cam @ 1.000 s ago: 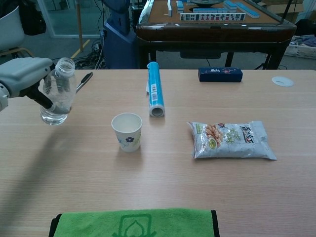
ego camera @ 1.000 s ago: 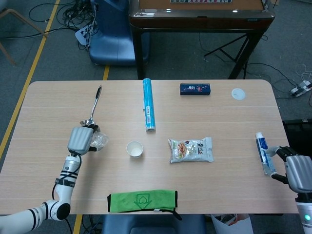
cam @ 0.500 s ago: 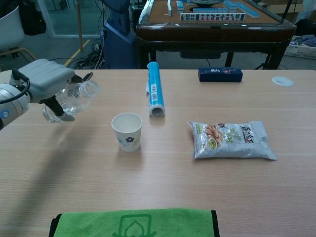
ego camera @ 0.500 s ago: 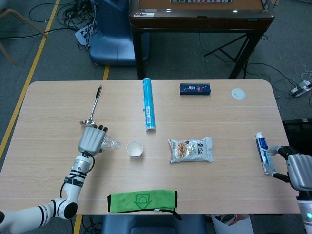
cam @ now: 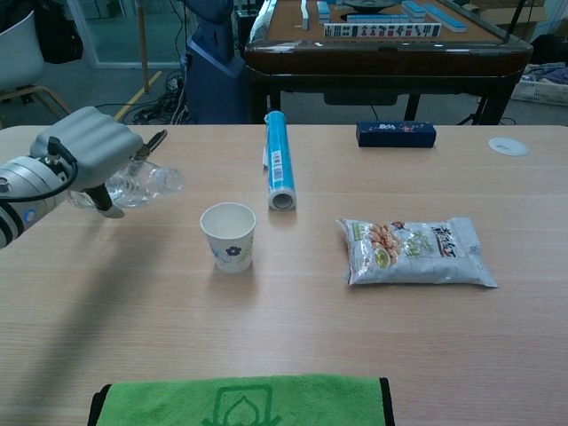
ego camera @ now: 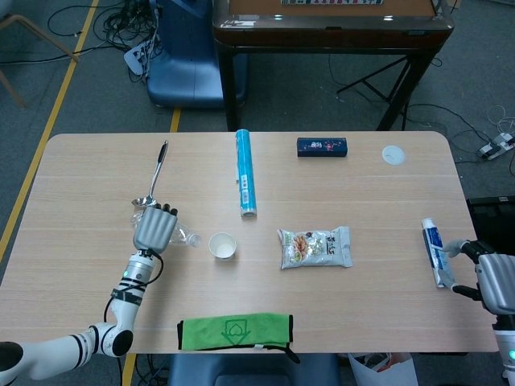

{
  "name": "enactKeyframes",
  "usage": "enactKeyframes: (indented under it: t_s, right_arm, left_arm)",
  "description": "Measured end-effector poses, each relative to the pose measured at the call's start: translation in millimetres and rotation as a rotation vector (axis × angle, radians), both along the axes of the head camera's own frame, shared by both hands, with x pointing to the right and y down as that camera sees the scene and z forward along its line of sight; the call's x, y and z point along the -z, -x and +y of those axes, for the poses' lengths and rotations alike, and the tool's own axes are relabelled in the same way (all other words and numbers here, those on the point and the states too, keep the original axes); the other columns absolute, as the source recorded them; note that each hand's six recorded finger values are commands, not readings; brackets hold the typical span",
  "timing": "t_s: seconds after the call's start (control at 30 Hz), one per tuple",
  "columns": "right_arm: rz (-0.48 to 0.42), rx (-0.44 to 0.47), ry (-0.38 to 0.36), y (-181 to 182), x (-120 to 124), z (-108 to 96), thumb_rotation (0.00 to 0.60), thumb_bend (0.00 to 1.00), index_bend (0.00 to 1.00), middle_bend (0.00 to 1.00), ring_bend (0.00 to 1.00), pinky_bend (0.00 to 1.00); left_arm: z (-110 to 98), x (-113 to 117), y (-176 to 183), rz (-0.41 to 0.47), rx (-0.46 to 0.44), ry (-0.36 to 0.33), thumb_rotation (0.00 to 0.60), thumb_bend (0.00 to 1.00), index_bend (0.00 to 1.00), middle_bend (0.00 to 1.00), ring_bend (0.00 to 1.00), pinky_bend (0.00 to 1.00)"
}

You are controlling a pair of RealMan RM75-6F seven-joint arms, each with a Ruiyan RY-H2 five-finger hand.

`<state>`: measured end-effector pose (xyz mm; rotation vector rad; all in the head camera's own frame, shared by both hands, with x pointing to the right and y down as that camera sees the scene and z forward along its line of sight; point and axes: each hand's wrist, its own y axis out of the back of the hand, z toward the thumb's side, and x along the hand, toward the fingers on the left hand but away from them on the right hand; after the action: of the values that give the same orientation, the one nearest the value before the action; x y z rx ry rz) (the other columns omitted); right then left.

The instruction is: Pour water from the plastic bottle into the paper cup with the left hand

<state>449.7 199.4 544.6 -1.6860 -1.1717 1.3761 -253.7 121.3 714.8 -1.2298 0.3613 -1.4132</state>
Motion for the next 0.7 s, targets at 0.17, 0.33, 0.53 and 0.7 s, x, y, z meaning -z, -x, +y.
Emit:
enactKeyframes:
  t_s: [0.17, 0.33, 0.53, 0.7]
  right_arm:
    - [-0.005, 0.003, 0.004, 1.1, 0.4, 0.9, 0.600, 0.23, 0.45, 0.50, 0.41, 0.66]
    - [-0.005, 0.001, 0.006, 0.9, 0.9, 1.1, 0.600, 0.23, 0.45, 0.50, 0.41, 0.66]
    - [-0.003, 0.000, 0.010, 0.6, 0.2, 1.3, 0.600, 0.23, 0.45, 0.50, 0.41, 0.66]
    - [-0.004, -0.001, 0.012, 0.4, 0.2, 1.4, 0.600, 0.23, 0.45, 0.50, 0.41, 0.66]
  left_arm:
    - [-0.5, 0.3, -3.4, -0.038, -0.044, -0.019, 0.600, 0.04, 0.57, 0.54, 0.54, 0.83]
    - [-1.2, -1.2, -6.2, -0.069, -0.092, -0.037, 0.600, 0.04, 0.57, 0.54, 0.55, 0.83]
    - [-3.7, -4.0, -10.6, -0.108, -0.099, -0.043, 0.600, 0.04, 0.57, 0.54, 0.55, 0.83]
    - [-6.0, -6.5, -16.0, -0.159, -0.087, -0.040, 0.600, 0.04, 0.57, 0.54, 0.55, 0.83]
